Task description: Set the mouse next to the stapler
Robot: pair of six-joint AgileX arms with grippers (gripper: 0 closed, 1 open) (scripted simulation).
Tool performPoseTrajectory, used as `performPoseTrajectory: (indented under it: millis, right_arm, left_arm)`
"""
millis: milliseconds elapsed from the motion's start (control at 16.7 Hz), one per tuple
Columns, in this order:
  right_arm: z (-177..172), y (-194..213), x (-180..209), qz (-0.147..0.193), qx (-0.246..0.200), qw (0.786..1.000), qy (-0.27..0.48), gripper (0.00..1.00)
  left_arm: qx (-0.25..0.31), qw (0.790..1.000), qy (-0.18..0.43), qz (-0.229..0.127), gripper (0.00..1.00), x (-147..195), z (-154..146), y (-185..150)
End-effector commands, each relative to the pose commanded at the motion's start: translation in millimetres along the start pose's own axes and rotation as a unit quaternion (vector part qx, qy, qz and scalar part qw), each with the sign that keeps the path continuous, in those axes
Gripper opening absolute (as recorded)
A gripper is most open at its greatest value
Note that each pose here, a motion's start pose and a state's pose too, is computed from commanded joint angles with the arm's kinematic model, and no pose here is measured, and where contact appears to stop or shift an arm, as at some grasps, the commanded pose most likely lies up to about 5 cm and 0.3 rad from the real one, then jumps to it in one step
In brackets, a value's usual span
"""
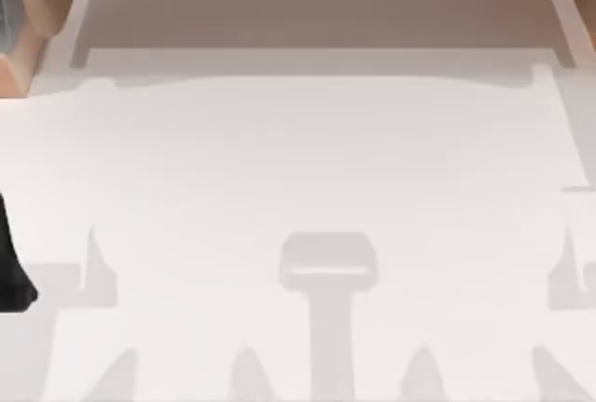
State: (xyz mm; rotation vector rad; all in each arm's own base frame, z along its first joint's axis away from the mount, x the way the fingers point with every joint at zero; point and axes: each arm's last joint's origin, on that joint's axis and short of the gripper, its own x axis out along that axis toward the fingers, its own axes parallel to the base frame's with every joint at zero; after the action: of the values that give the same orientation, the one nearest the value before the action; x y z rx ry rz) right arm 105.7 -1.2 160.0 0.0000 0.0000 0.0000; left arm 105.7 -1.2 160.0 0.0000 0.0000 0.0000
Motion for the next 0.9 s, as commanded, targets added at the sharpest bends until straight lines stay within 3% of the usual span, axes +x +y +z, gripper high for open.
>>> performPoseTrajectory:
  millis: [300, 540, 720, 900]
  right_arm:
    - [9.6, -1.5, 0.4, -0.007, 0.004, 1.000, 0.030, 1.00]
    - [45.4, -6.8, 7.0, -0.033, 0.011, 0.990, 0.139, 1.00]
    - [88.5, -15.1, 27.5, -0.063, 0.016, 0.964, 0.256, 1.00]
    - [131.8, -30.9, 71.7, -0.092, 0.018, 0.920, 0.380, 1.00]
  left_arm:
    - [0.000, 1.000, 0.000, 0.000, 1.00, 0.0, 0.0, 0.0]
    - [0.000, 1.000, 0.000, 0.000, 1.00, 0.0, 0.0, 0.0]
    - [0.000, 1.000, 0.000, 0.000, 1.00, 0.0, 0.0, 0.0]
    - [0.000, 1.000, 0.000, 0.000, 1.00, 0.0, 0.0, 0.0]
